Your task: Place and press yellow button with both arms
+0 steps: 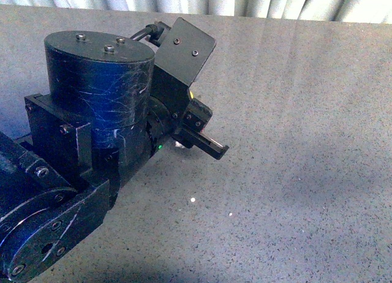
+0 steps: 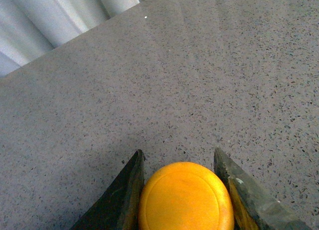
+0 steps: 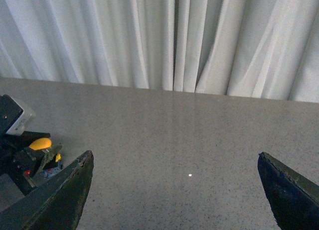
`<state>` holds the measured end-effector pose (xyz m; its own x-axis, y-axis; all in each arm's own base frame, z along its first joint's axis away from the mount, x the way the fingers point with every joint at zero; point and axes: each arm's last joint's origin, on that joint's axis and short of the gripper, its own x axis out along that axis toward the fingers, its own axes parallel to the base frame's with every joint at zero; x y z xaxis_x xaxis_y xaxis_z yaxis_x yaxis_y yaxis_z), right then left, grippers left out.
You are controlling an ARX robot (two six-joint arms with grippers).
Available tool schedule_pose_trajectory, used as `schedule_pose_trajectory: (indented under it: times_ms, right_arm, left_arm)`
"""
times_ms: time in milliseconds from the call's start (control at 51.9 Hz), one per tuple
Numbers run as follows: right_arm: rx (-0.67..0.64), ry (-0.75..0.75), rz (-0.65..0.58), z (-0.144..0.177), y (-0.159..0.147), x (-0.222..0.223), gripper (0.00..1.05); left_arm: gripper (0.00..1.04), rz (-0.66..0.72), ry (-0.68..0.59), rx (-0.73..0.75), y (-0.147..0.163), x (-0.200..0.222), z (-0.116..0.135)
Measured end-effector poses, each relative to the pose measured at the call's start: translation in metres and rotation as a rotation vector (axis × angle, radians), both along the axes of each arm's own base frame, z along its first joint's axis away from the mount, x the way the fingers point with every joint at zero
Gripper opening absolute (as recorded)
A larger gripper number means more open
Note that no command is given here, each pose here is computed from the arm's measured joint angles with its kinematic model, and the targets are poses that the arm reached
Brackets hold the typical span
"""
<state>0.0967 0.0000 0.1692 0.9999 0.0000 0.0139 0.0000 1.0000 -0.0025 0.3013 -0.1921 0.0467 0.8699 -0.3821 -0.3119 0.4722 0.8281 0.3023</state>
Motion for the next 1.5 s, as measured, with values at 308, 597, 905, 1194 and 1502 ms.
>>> schedule_pose_trajectory:
  times_ms: [308,597,905,1194,1502]
  right_arm:
    - [0.000,0.000,0.000,0.000,0.000,0.000,0.96]
    - [0.000,0.000,0.000,0.000,0.000,0.000,0.96]
    - [0.000,0.000,0.000,0.000,0.000,0.000,0.96]
    - [0.054,0.504,0.092,0.044,0.001,0.048,0.96]
    - [-0.130,0.593,0.278,0.051,0.073,0.159,0.96]
  left_arm:
    - [0.77,-0.013,0.027,-0.010,0.000,-0.009,-0.002]
    - [0.96,0.017,0.016,-0.054,0.033,-0.029,0.023]
    - [0.96,0.133,0.077,-0.309,0.111,-0.060,0.084]
    - [0.52,0.477,-0.238,-0.398,0.192,-0.095,0.117]
    - [0.01,0.460,-0.228,-0.388,0.192,-0.132,0.116]
